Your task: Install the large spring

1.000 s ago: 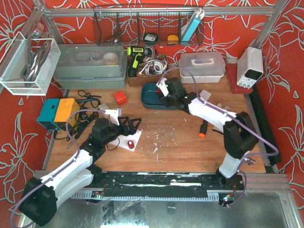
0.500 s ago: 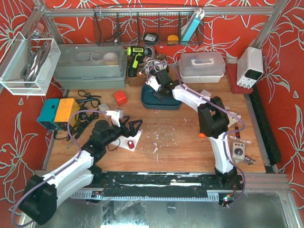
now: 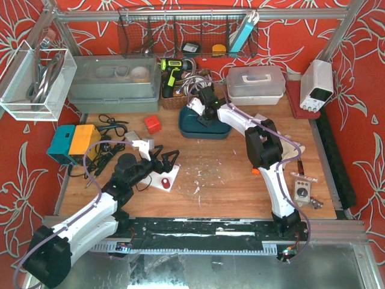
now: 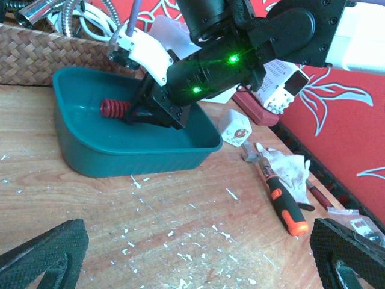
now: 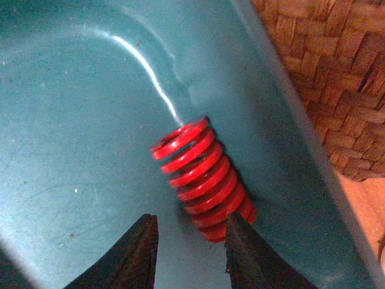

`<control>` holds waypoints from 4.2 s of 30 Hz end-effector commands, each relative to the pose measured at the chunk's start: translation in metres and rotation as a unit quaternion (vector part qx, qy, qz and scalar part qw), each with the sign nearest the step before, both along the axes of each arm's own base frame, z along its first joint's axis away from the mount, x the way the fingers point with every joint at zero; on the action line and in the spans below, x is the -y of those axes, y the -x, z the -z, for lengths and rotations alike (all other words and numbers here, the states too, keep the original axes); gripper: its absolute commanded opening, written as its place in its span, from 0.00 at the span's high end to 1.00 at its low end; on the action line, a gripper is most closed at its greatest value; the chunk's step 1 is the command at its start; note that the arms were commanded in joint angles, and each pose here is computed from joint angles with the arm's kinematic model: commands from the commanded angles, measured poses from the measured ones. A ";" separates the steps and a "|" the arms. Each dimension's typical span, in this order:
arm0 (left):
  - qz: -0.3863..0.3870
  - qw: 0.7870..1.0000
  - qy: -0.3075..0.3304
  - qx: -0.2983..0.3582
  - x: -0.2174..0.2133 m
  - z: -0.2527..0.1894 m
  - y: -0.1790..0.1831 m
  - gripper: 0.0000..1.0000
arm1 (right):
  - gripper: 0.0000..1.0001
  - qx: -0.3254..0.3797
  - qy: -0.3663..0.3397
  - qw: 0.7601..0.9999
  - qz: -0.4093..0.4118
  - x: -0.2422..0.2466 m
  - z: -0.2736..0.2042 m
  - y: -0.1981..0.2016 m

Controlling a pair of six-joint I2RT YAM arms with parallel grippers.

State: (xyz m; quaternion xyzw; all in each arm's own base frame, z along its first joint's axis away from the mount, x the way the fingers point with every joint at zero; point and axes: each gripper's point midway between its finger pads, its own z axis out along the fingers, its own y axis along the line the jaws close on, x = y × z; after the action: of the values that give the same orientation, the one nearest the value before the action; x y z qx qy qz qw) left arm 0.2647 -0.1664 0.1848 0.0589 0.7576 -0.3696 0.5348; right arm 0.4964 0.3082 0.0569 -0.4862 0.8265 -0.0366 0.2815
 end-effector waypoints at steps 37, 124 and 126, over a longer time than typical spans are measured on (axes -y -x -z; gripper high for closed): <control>-0.004 1.000 0.002 0.030 -0.002 -0.014 0.003 0.00 | 0.64 -0.036 0.095 0.994 -0.039 0.010 0.042 -0.010; 0.192 0.961 0.047 -0.194 0.084 -0.023 0.008 0.41 | 0.99 0.143 -0.267 0.942 -0.145 -0.039 -0.134 0.274; 0.193 0.960 0.047 -0.198 0.085 -0.021 0.008 0.44 | 0.99 0.142 -0.264 0.943 -0.145 -0.040 -0.133 0.274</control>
State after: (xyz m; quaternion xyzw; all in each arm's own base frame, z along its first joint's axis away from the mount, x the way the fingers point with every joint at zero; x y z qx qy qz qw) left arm 0.2567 -0.2435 0.1931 0.0871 0.8169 -0.4903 0.2909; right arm 0.2184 0.3413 0.1777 -0.5029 0.6889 0.1594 0.4970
